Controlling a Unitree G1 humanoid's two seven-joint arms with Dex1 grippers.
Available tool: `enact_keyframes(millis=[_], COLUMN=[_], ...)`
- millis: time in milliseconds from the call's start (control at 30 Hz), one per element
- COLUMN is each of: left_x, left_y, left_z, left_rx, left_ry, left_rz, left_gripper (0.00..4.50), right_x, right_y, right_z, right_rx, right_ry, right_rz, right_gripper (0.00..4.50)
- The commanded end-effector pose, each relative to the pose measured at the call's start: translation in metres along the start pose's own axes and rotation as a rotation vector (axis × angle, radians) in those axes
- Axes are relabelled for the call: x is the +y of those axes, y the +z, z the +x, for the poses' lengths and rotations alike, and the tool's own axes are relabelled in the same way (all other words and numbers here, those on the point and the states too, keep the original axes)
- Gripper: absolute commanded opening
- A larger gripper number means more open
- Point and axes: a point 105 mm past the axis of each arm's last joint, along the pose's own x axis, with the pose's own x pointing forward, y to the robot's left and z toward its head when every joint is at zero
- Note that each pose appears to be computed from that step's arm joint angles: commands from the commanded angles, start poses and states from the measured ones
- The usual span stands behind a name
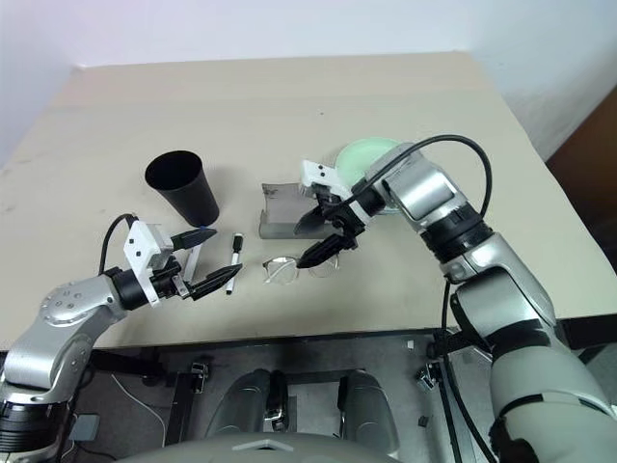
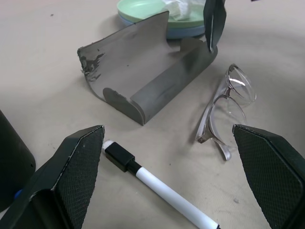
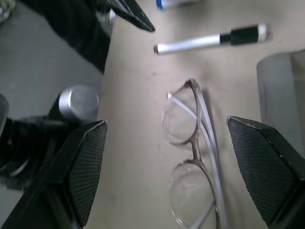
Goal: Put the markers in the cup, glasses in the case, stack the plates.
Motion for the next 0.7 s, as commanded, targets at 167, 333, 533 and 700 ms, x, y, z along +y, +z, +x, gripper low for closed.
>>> enact_keyframes(millis=[167,333,533,700], left_x=[-0.004,-0.005,-0.010,-0.011], left_y=[0.014,0.015,0.014,0.013], left_z=[0.006,0.007,0.010,0.011], left_rx=[-0.046,-0.052,-0.054,-0.054], left_ry=[-0.013,-0.009,-0.018,-0.012], left_rz=[0.052,0.053,0.043,0.036], left_gripper=[4.50,4.50,4.50,4.50], right_x=[-0.012,-0.013,-0.014,-0.013], right_y=[-0.009,-0.012,-0.008,-0.009], right_z=[0.007,0.017,0.024,0.026], right_rx=[0.139,0.190,0.224,0.250], right_ry=[0.032,0.065,0.089,0.102], right_rz=[-0.044,-0.058,-0.083,-0.102], right_gripper=[4.21,4.21,4.21,4.04])
